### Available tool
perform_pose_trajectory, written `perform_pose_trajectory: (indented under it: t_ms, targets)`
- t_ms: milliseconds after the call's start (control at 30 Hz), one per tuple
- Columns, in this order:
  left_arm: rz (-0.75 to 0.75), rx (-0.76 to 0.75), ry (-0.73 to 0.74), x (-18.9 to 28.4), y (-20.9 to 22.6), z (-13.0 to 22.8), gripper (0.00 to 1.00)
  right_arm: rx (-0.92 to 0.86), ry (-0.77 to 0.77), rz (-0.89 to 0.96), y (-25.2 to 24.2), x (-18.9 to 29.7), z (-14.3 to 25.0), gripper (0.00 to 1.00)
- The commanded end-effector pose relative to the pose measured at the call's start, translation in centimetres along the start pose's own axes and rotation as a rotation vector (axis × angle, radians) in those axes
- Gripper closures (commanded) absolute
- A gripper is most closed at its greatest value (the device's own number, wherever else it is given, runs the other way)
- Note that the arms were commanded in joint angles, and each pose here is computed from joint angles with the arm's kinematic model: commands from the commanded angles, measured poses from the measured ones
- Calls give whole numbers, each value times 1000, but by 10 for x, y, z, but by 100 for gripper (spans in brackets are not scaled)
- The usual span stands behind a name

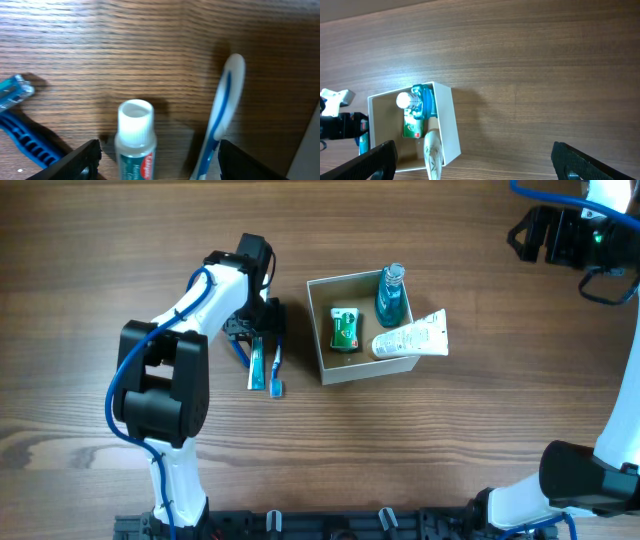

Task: Pack container

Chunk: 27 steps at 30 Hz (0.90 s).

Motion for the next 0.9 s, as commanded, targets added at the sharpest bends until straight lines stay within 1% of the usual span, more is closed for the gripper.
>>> perform_pose_trajectory:
  t_ms: [0,67,133,200,700,800,867]
  targets:
    - [-3,50,20,-7,10,-3,24,12,1,12,-1,0,-1,0]
    - [-3,53,20,-7,11,-4,24,12,1,12,-1,0,-1,0]
    - [-4,53,20,-7,11,-4,28,13,1,12,-1,0,-1,0]
    - [-4,53,20,-7,11,-4,28,12,1,12,-1,0,-1,0]
    - [13,53,30,-7,9,-2,28,12,1,12,-1,0,-1,0]
    - [13,53,30,-7,9,-2,32,12,1,12,-1,0,-1,0]
    - [13,53,31,-7,9,-2,33,12,1,12,-1,0,-1,0]
Point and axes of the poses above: each gripper's point midway between its finger pads, its own x axis back along the fingers, its own y axis along the line the jaws close on, z = x × y, the point moved 3 cm from there along x, back along the fingers, and after that the axes turned 14 degrees about x, right-handed, at the moved point
